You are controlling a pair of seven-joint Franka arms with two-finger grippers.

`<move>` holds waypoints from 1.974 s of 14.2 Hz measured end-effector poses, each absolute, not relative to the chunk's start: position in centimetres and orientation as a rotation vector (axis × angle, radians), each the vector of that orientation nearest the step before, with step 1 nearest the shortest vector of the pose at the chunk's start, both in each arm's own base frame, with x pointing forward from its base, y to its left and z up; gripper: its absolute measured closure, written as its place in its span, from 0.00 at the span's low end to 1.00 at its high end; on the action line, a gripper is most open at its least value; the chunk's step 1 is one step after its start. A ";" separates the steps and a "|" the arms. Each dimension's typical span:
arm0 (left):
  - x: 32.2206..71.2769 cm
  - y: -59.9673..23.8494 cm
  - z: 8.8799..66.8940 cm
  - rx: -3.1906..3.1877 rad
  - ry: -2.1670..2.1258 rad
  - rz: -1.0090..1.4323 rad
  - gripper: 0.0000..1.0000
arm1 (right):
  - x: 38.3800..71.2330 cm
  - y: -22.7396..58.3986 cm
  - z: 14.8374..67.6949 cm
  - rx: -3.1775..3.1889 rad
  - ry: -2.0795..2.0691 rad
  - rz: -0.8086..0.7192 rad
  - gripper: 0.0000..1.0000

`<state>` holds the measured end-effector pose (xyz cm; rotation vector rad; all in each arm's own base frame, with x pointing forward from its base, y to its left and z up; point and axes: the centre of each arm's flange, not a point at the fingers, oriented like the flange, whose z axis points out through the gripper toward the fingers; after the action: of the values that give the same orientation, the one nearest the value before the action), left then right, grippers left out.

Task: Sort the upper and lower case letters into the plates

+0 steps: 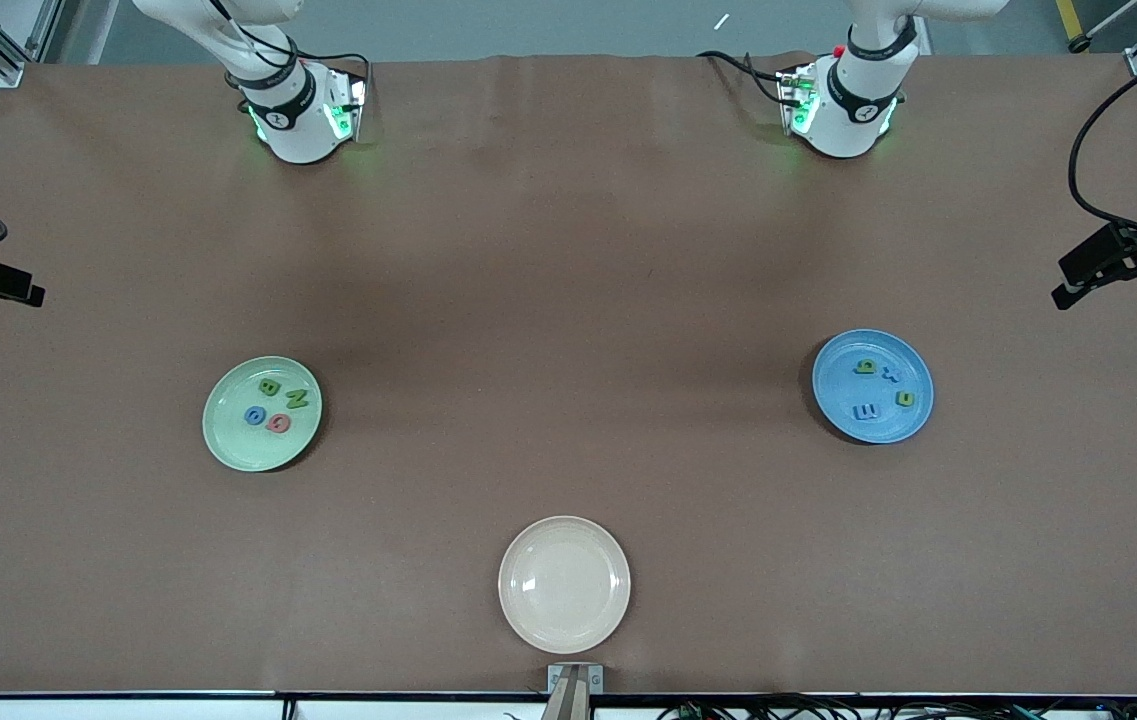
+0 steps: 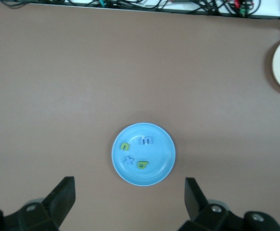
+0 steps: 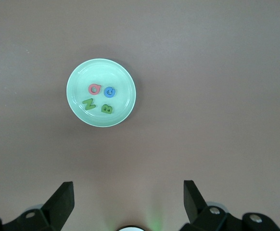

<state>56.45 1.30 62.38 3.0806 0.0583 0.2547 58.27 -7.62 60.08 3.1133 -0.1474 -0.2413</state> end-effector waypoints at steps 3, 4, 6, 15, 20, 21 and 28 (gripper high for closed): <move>56.6 -0.1 62.3 3.084 0.020 0.253 0.00 | 57.4 -6.6 61.1 3.119 -0.118 -0.220 0.00; 56.6 -0.5 62.5 3.083 0.010 0.259 0.00 | 57.0 -6.2 61.5 3.121 -0.108 -0.213 0.00; 56.6 -0.7 62.9 3.081 0.005 0.272 0.00 | 56.2 -5.6 62.1 3.123 -0.092 -0.198 0.00; 56.7 -0.6 63.6 3.079 0.006 0.293 0.00 | 53.3 -5.9 63.4 3.133 -0.102 -0.158 0.00; 56.7 -0.2 64.1 3.078 0.015 0.310 0.00 | 50.8 -5.9 64.0 3.141 -0.101 -0.151 0.00; 56.7 -0.1 64.6 3.077 0.016 0.326 0.00 | 50.6 -5.9 64.2 3.142 -0.100 -0.146 0.00; 56.6 -2.3 65.5 3.071 -0.040 0.343 0.00 | 50.4 -6.2 64.9 3.143 -0.105 -0.103 0.00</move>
<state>56.59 -2.26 65.51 3.0714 -0.0396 0.3426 50.44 -6.16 64.85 3.1432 -0.1046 -0.1032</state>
